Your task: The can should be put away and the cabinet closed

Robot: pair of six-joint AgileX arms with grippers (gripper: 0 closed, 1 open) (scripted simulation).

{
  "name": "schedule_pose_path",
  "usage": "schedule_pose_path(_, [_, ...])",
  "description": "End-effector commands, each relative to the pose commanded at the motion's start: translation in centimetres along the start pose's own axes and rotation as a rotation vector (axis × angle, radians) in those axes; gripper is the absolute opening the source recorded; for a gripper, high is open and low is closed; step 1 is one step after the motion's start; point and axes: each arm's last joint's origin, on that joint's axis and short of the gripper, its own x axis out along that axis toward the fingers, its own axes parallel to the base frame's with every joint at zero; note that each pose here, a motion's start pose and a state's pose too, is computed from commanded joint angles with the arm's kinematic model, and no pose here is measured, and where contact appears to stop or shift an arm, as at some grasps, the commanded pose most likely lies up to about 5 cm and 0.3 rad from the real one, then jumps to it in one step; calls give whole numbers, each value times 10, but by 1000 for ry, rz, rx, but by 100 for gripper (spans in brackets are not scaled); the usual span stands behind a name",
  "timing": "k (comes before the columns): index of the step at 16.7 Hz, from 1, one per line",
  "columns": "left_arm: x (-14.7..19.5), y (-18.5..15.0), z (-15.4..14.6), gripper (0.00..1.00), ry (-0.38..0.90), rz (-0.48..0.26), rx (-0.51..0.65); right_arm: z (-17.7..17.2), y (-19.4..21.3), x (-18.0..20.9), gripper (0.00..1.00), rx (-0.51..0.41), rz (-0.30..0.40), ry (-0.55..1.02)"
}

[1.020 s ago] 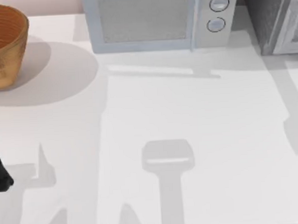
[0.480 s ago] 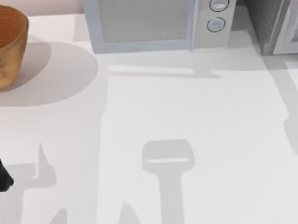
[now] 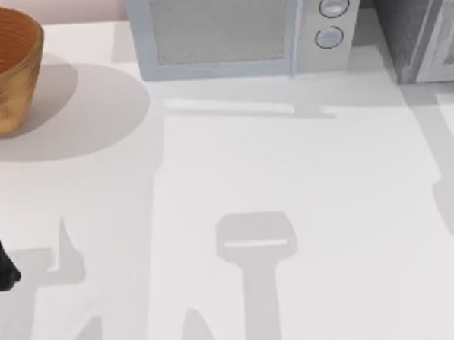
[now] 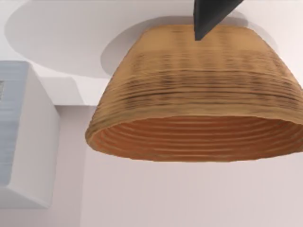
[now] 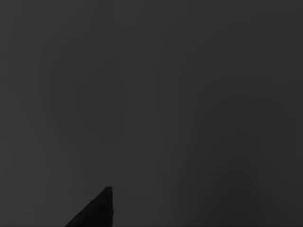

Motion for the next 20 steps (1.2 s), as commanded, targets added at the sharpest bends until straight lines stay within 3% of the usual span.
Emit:
schedule_pose_path(5, [0, 0, 0, 100, 0, 0, 0, 23, -21, -42, 100, -6, -29, -48])
schedule_pose_path(8, [0, 0, 0, 100, 0, 0, 0, 37, -36, -95, 100, -13, -52, -92])
schedule_pose_path(11, [0, 0, 0, 100, 0, 0, 0, 24, -46, -155, 100, -21, -71, -110])
schedule_pose_path(14, [0, 0, 0, 100, 0, 0, 0, -27, -51, -208, 100, -22, -77, -79])
schedule_pose_path(20, [0, 0, 0, 100, 0, 0, 0, -197, -52, -277, 100, -8, -56, 20])
